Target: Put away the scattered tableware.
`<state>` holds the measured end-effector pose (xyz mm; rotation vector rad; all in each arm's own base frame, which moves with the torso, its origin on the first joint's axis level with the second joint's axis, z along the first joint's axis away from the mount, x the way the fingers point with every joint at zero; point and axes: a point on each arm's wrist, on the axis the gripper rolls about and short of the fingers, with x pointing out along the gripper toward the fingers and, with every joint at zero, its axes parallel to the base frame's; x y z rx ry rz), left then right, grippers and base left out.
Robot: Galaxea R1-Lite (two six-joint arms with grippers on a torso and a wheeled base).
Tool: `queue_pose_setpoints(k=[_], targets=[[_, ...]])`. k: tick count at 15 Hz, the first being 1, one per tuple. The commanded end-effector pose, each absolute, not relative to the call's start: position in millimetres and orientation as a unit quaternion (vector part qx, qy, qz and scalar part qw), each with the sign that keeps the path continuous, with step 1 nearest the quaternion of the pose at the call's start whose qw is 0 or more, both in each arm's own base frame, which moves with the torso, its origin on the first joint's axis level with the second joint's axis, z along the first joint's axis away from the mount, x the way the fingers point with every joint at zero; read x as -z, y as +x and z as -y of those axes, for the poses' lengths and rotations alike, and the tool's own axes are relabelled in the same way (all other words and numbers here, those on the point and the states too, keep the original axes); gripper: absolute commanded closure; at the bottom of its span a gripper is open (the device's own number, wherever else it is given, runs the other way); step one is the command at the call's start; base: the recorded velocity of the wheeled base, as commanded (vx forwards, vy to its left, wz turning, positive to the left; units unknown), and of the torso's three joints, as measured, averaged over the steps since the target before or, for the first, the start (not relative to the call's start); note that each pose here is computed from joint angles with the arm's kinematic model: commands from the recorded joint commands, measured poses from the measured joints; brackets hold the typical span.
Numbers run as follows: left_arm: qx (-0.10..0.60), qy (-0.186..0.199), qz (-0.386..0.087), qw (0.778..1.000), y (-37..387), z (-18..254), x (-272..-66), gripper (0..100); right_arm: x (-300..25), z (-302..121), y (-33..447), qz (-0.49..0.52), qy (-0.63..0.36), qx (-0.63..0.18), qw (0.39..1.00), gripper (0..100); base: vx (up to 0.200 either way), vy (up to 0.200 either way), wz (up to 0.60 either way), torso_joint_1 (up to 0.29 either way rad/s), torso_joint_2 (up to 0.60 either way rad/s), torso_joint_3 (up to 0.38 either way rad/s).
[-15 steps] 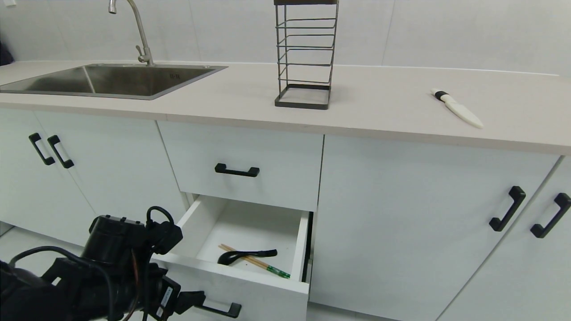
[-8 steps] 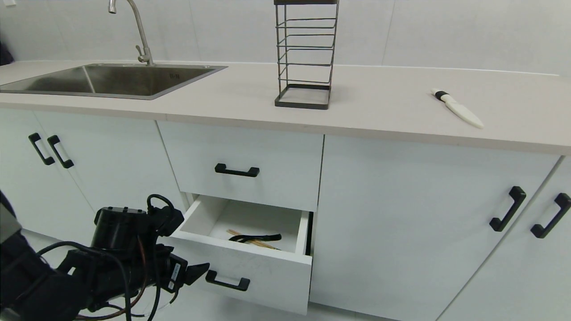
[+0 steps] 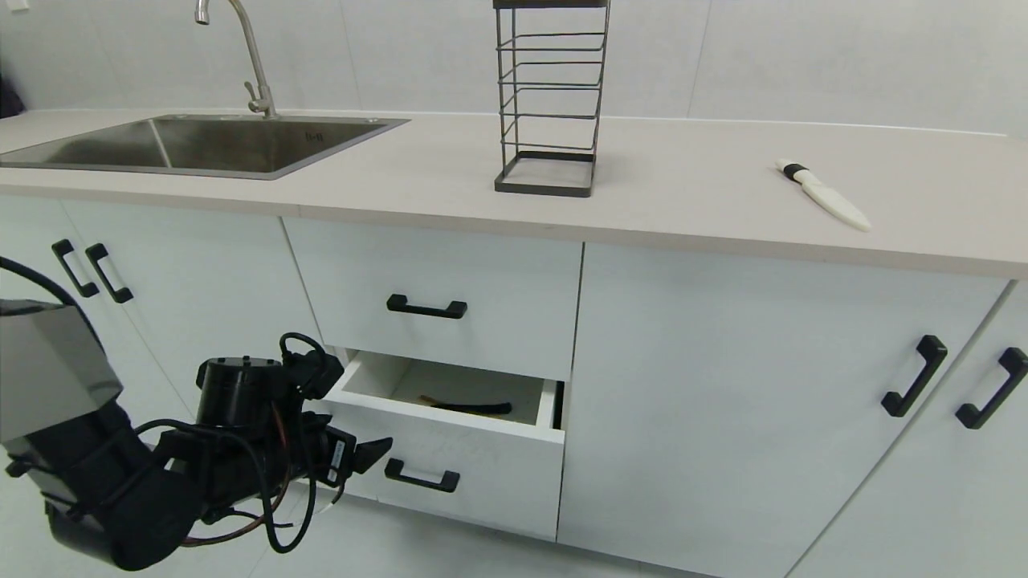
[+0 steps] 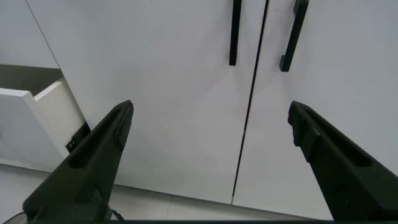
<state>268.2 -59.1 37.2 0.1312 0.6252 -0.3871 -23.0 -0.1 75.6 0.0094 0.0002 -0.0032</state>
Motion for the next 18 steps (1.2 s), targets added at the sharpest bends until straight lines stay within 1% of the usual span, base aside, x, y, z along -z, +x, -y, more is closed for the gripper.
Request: queue_pose_setpoints(k=[1,2,3,8,13,15,18], targets=[[0.191,0.060,-0.301,0.932,275.8,57.5,-29.1,0,-75.6,0.1,-22.9,-0.001,0.005,0.002,1.000,0,0.000,0.000,0.00,0.000,0.00,0.000],[0.193,0.058,-0.287,0.936,280.4,58.1,-27.9,0,-75.6,0.1,-22.9,-0.001,0.005,0.002,1.000,0,0.000,0.000,0.00,0.000,0.00,0.000],[0.193,0.058,-0.286,0.937,281.6,58.3,-27.8,0,-75.6,0.1,-22.9,-0.001,0.005,0.002,1.000,0,0.000,0.000,0.00,0.000,0.00,0.000],[0.199,0.054,-0.253,0.945,317.2,64.1,-25.4,0,-75.6,0.1,-22.9,-0.001,0.005,0.002,1.000,0,0.000,0.000,0.00,0.000,0.00,0.000],[0.201,0.055,-0.234,0.950,333.1,68.6,-22.1,0,-75.6,0.0,-22.9,-0.001,0.005,0.002,1.000,0,0.000,0.000,0.00,0.000,0.00,0.000],[0.204,0.056,-0.243,0.947,324.3,68.5,-20.9,0,-75.6,0.0,-22.9,-0.001,0.005,0.002,1.000,0,0.000,0.000,0.00,0.000,0.00,0.000],[0.201,0.056,-0.241,0.948,290.5,60.0,-39.6,0,-75.6,0.1,-22.9,-0.001,0.005,0.002,1.000,0,0.000,0.000,0.00,0.000,0.00,0.000]])
